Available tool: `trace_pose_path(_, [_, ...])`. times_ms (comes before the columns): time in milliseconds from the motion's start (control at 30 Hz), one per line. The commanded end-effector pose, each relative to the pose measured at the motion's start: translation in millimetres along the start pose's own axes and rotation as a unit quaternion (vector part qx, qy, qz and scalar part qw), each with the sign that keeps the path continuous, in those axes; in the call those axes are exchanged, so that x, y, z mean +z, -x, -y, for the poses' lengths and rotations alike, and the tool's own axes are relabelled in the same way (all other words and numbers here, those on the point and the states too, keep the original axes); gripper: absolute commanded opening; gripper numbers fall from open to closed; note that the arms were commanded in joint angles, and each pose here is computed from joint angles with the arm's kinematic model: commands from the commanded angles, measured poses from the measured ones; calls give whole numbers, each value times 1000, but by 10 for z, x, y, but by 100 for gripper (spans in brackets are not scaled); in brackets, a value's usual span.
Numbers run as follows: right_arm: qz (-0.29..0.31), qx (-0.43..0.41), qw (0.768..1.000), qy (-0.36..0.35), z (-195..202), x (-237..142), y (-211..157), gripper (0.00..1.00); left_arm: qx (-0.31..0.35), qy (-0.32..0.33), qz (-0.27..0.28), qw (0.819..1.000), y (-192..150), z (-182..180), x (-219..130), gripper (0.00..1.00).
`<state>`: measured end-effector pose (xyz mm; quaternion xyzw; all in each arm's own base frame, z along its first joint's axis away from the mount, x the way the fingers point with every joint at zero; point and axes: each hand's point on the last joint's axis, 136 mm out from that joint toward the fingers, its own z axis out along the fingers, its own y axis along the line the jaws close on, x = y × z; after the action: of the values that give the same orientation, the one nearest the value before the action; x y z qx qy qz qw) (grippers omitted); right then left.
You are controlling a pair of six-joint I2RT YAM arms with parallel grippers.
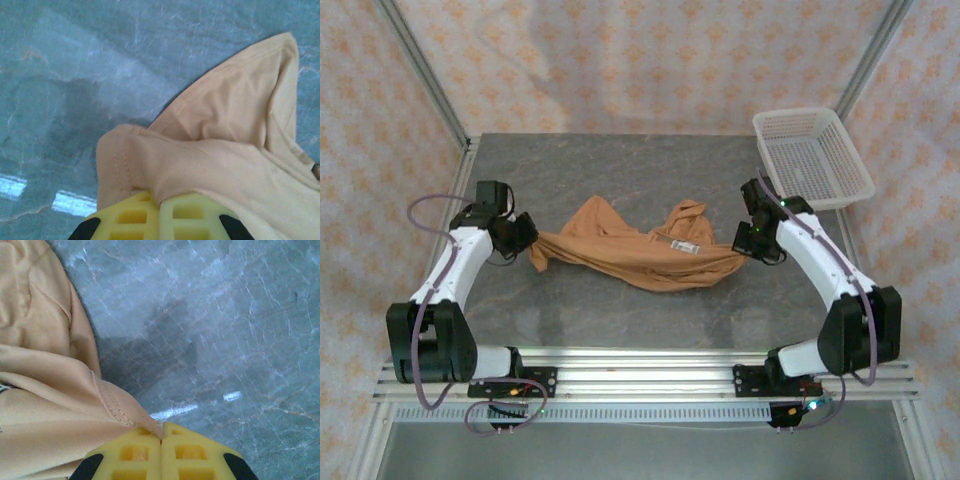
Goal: Fold the inside-out t-shirt
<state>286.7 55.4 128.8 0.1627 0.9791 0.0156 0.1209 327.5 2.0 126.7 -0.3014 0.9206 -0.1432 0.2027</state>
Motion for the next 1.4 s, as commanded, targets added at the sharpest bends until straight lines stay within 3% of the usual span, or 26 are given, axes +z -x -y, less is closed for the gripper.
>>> trace_pose_path(0, [30,-8,999,5,-156,-1,362,0,16,-1,18,1000,239,166,-45,0])
trace_pose_path(100, [34,-16,999,13,-348,141,622,0,28,2,14,999,325,264,33,0])
trace_pose_path(133, [32,-19,999,7,-365,199,682,0,36,10,12,999,341,278,46,7])
trace_pose_path(233, [7,-20,999,-36,-312,368,736,18,92,54,20,994,344,329,-47,36])
trace_pose_path(333, [3,-7,999,-38,-267,321,614,33,175,93,52,979,228,528,-280,44])
trace_pose_path(433, [3,-2,1000,6,-372,215,367,43,246,21,53,968,-172,1031,-324,48])
trace_pose_path(567, [-19,31,990,133,-770,206,-22,46,289,-142,-13,947,-933,1815,-97,49])
trace_pose_path(667, [-43,59,977,201,-1029,291,-244,47,300,-179,-60,935,-1304,2102,146,48])
trace_pose_path(733, [-52,70,976,200,-1046,403,-321,47,317,-185,-82,926,-1507,2219,284,47])
trace_pose_path(867, [-66,78,983,152,-871,694,-448,41,351,-181,-117,911,-1830,2360,553,48])
trace_pose_path(967, [-73,76,987,125,-742,847,-540,13,373,-172,-132,902,-1992,2420,706,50])
trace_pose_path(1033, [-77,75,987,119,-693,899,-600,0,378,-169,-138,900,-2052,2460,794,52])
trace_pose_path(1367, [-72,68,987,124,-657,828,-638,0,398,-149,-162,891,-2241,2572,1084,53])
